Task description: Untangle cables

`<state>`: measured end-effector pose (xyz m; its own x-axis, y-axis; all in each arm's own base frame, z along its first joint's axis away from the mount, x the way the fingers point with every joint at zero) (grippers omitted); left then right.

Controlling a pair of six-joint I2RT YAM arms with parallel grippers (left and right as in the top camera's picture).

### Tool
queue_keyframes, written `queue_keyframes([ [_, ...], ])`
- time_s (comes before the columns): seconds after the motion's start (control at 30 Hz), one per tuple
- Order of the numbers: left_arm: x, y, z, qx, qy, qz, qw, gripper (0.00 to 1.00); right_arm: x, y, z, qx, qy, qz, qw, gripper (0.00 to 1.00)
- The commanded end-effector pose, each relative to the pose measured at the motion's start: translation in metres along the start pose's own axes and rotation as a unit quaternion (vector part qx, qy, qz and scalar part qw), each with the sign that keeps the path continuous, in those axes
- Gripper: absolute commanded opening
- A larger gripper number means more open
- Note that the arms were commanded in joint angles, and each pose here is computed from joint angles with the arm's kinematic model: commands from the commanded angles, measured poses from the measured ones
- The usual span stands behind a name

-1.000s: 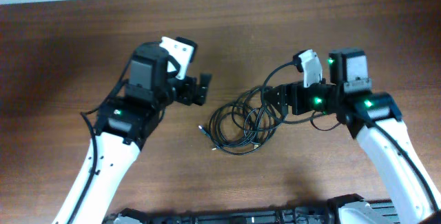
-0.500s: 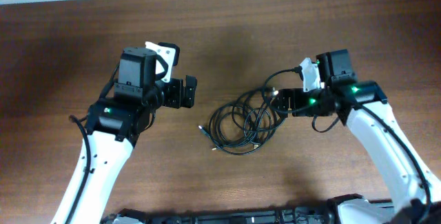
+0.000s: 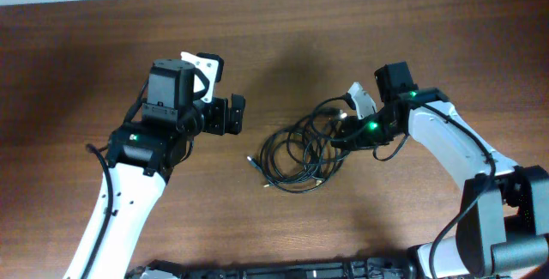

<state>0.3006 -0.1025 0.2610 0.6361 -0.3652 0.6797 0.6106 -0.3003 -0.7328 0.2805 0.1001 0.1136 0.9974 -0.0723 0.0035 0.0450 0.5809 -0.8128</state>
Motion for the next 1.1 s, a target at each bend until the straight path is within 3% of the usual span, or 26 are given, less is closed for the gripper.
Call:
queue_keyframes([
  [0.0,0.004,-0.006,0.002,0.006,-0.006,-0.009,1.000,0.99,-0.006,0.001,0.005,0.034,-0.014,0.018,0.999,0.04],
  [0.23,0.004,-0.006,0.002,0.006,-0.006,-0.009,1.000,0.99,-0.019,-0.014,0.012,0.030,-0.008,0.025,0.999,0.04],
  [0.5,0.004,-0.006,0.002,0.006,-0.006,-0.009,1.000,0.99,-0.027,-0.106,0.076,0.066,-0.136,-0.143,0.978,0.04],
  [0.77,0.004,-0.006,0.002,0.006,-0.006,-0.009,1.000,0.99,-0.048,-0.238,0.147,0.045,-0.262,-0.384,0.884,0.04],
  [0.9,0.004,-0.006,0.002,0.006,-0.006,-0.009,1.000,0.99,-0.051,-0.272,0.170,0.062,-0.304,-0.455,0.834,0.04],
  [1.07,0.004,-0.006,0.002,0.006,-0.006,-0.009,1.000,0.99,-0.051,-0.312,0.197,0.080,-0.356,-0.549,0.752,0.04],
])
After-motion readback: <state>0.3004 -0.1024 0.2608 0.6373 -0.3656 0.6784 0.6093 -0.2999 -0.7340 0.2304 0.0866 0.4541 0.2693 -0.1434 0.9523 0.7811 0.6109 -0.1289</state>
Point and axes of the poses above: each gripper's point midway between its finger pads, its own y axis out along the fingers, its own z axis along the line the jaws close on, x = y × z, the point moved 6 cm from there along -y, back along the fingers, and after that the axes turned 14 degrees about y, right-handed, at the moved point
